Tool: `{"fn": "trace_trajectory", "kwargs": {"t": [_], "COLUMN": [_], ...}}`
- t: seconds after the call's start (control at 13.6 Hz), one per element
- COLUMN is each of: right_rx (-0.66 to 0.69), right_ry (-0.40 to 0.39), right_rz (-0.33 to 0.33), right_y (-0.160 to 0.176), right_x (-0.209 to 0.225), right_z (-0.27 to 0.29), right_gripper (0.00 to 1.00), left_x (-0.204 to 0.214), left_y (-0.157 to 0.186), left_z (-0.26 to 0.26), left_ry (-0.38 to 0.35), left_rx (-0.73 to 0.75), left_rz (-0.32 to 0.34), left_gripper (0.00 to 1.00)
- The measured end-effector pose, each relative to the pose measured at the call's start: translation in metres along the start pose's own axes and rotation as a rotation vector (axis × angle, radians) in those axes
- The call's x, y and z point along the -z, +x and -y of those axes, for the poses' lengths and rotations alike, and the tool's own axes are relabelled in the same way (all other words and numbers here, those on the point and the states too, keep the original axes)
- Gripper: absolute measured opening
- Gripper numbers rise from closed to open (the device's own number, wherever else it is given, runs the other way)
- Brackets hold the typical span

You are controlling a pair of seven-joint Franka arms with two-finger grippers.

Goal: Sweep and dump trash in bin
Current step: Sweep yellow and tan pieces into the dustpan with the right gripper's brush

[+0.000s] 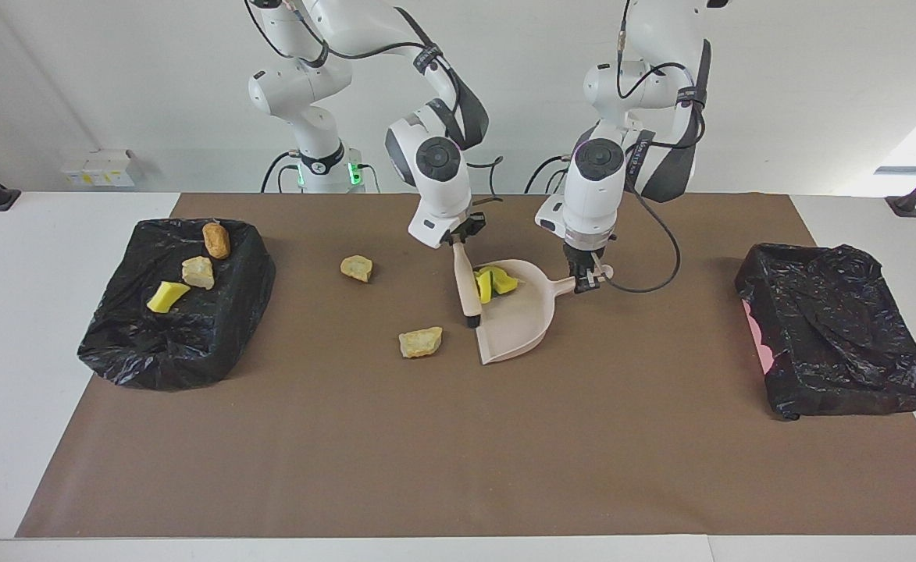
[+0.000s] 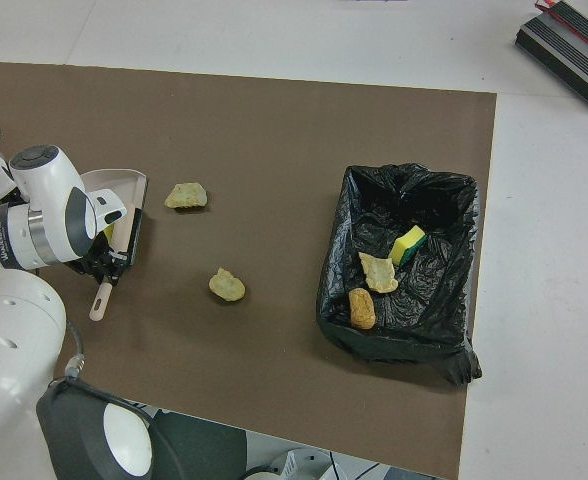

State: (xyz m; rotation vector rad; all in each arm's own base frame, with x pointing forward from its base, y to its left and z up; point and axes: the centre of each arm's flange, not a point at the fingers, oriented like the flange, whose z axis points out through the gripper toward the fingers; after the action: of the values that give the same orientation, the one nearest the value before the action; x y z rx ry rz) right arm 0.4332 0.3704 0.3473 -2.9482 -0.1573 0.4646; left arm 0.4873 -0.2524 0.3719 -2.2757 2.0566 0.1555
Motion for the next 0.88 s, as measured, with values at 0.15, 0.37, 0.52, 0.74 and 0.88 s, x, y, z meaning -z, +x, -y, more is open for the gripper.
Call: {"fn": "trace_trajectory", "kwargs": {"t": [0.15,0.37,0.52,0.74,0.88], "right_rx": [-0.049,-0.14,-0.202,-0.271,-0.323], "right_ry": [0.008,-0.001,-0.01,-0.087,-0.145], "right_rz": [0.006,0.056,0.077,0.1,0.124], "right_y": [0.005,0.01,0.01,-0.002,-0.014], "right_x": [0.01,0.032,0.056,0.087,0.099], "right_z": [0.008,-0.011,-0.041,-0.082,-0.106], "right_gripper": [0.25,0.25,0.25,0.25,0.25], "left_x": [0.0,0.0,0.0,0.0,0.0], "left_y": [0.0,0.0,0.0,-0.001,-0.001], "left_z": [0.0,0.0,0.0,0.001,0.001], "left_ry": [0.0,0.0,0.0,0.0,0.0], "left_rx": [0.001,0.001,0.001,0.002,0.003], "left_rz": [0.0,0.0,0.0,0.0,0.0], "left_gripper": [0.31,0.31,0.31,0.31,0.31]}}
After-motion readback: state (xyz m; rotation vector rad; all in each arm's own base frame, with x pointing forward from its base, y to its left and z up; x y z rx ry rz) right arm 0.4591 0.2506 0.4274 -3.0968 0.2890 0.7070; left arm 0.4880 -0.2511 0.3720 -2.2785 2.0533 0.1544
